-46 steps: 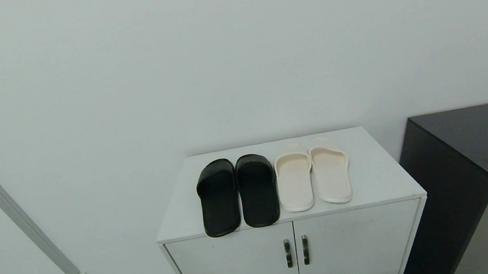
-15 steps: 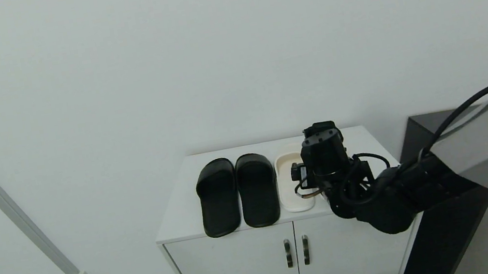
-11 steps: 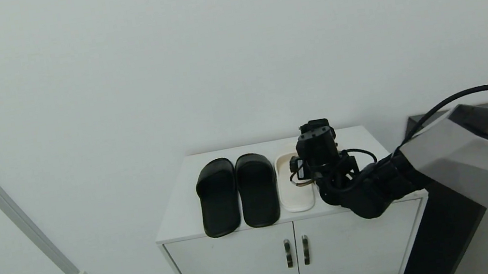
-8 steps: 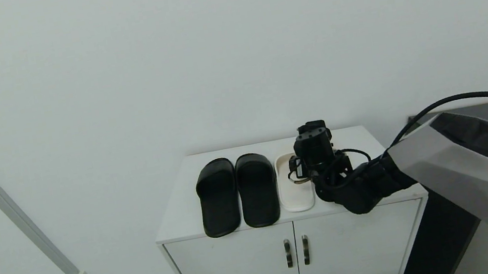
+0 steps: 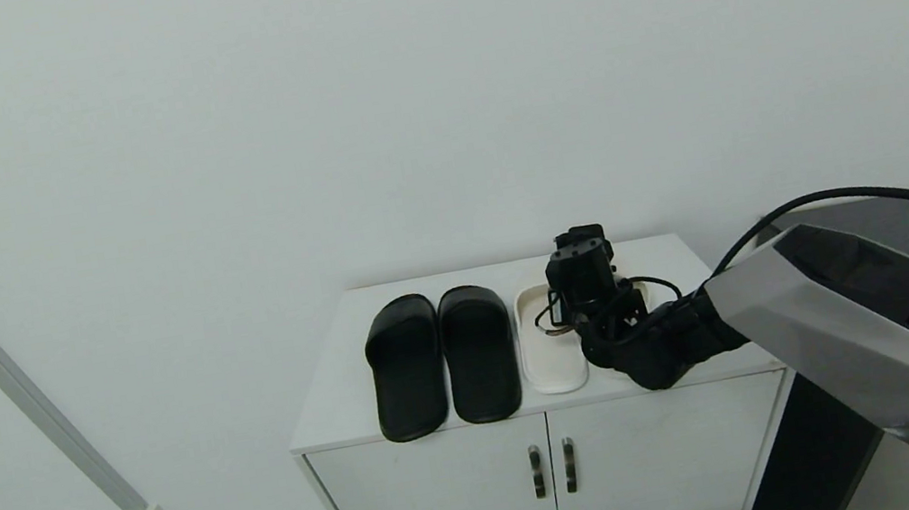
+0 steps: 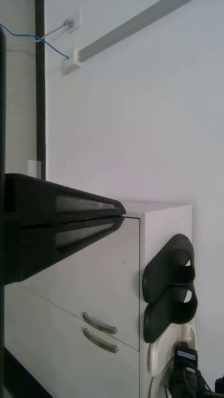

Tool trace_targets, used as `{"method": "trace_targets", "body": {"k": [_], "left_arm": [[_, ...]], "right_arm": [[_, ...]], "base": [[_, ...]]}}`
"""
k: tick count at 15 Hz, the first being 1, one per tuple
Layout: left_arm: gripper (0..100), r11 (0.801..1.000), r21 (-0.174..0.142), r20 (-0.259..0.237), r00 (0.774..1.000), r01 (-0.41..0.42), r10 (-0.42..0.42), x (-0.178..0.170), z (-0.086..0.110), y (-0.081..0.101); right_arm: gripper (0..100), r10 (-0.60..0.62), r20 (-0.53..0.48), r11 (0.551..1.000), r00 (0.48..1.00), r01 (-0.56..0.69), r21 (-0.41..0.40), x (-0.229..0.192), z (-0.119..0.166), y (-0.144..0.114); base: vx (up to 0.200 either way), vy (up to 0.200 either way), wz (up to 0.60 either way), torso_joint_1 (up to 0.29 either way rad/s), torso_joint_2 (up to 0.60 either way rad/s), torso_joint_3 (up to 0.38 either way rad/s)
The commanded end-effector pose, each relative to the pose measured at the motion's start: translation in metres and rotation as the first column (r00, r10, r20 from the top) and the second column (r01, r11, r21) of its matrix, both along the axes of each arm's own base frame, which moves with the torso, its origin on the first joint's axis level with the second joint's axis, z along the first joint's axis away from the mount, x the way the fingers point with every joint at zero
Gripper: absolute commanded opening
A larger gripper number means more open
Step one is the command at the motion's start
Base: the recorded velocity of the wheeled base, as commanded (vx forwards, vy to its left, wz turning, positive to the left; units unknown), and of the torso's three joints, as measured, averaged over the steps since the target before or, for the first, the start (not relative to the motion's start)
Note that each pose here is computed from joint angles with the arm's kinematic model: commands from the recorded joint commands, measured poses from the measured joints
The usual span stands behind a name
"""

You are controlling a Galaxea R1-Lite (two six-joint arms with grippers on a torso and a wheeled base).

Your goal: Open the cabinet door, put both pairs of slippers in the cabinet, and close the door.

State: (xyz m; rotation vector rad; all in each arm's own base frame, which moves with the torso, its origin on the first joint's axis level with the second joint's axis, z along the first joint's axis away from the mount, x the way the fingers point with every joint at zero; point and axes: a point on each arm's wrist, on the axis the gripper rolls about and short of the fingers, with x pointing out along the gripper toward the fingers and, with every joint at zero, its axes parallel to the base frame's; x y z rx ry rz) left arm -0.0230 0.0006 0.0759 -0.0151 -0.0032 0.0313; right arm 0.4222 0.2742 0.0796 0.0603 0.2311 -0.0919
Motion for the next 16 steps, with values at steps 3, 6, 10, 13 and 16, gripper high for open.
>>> {"method": "trace_targets", "body": {"k": [3,6,10,13,16], "left_arm": [[0,1.0,0.0,-0.001,1.0,-0.001,0.001,0.0,0.0,0.0],[0,1.0,0.0,-0.001,1.0,-0.001,0.001,0.0,0.0,0.0],[0,1.0,0.001,-0.001,1.0,0.001,-0.001,0.0,0.0,0.0],[0,1.0,0.003,-0.002,1.0,0.001,-0.001,0.0,0.0,0.0],[0,1.0,0.003,-0.002,1.0,0.002,-0.002,0.0,0.0,0.0]], "right_arm": [[0,-0.001,0.004,1.0,1.0,0.001,0.001,-0.001,0.004,-0.001],[0,0.011,0.023,1.0,1.0,-0.011,0.015,-0.02,0.036,-0.011],[0,0.257,0.002,0.966,0.966,-0.257,0.015,-0.106,0.083,-0.038],[0,0.536,-0.021,0.844,0.844,-0.535,0.039,-0.181,0.096,-0.062],[0,0.755,-0.027,0.654,0.655,-0.751,0.089,-0.224,0.098,-0.087]], "base": [[0.0,0.0,0.0,0.0,0.0,0.0],[0.0,0.0,0.0,0.0,0.0,0.0],[0.0,0.0,0.0,0.0,0.0,0.0],[0.0,0.0,0.0,0.0,0.0,0.0],[0.0,0.0,0.0,0.0,0.0,0.0]]}}
